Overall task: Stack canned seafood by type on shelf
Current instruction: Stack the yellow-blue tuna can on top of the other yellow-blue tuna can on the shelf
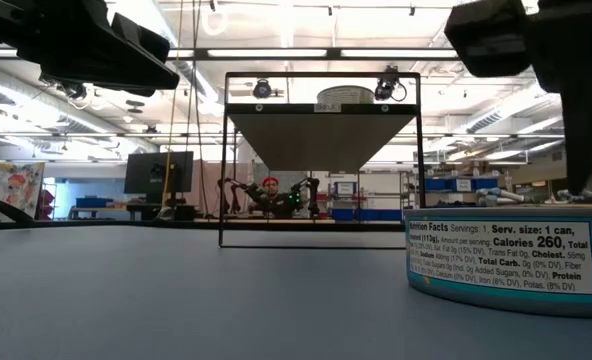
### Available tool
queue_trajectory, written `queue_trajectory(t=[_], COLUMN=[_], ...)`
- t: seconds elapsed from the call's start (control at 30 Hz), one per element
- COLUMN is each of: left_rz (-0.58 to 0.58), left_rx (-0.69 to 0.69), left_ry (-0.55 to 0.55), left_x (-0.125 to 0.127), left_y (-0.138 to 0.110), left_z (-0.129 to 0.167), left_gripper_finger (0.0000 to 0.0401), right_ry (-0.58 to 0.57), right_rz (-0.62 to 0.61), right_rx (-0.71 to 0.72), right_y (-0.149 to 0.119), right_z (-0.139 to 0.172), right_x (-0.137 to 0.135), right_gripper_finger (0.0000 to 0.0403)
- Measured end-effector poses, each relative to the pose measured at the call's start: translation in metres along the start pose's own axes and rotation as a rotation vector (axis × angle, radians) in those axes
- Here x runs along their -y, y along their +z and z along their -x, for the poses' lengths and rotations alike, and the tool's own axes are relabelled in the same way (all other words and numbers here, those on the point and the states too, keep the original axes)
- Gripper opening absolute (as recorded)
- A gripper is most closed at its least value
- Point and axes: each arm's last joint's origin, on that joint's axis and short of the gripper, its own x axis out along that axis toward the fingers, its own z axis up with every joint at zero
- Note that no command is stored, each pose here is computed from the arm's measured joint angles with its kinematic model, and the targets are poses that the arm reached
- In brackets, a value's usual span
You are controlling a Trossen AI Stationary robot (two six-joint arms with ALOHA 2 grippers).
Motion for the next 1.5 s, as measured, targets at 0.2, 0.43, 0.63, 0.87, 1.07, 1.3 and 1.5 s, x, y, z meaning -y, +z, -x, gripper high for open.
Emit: queue_trajectory(t=[0.2, 0.43, 0.63, 0.87, 1.07, 1.3, 1.5], left_rz=[0.005, 0.01, 0.014, 0.024, 0.026, 0.026, 0.026], left_rx=[0.0, -0.002, 0.0, 0.007, 0.007, 0.007, 0.007], left_ry=[0.0, 0.0, 0.0, 0.0, 0.0, 0.0, 0.0], left_x=[0.0, 0.0, 0.0, 0.0, 0.0, 0.0, 0.0], left_y=[0.0, 0.0, 0.0, 0.001, 0.001, 0.001, 0.001], left_z=[0.0, 0.0, 0.0, 0.0, 0.0, 0.0, 0.0], left_gripper_finger=[0.0018, 0.0018, 0.0018, 0.0018, 0.0018, 0.0018, 0.0018], right_ry=[-0.009, -0.052, -0.064, -0.101, -0.094, -0.07, 0.072], right_rz=[0.13, 0.17, 0.096, 0.022, -0.071, -0.237, -0.453], right_rx=[-0.046, -0.06, -0.051, -0.037, -0.021, 0.055, 0.121], right_y=[-0.003, -0.002, -0.001, 0.0, 0.008, 0.028, 0.037], right_z=[-0.009, -0.018, -0.018, -0.018, -0.013, 0.0, 0.001], right_x=[-0.008, -0.011, -0.011, -0.008, -0.002, 0.016, 0.035], right_gripper_finger=[0.0119, 0.0119, 0.0082, 0.0009, 0.0005, 0.0003, 0.0002])
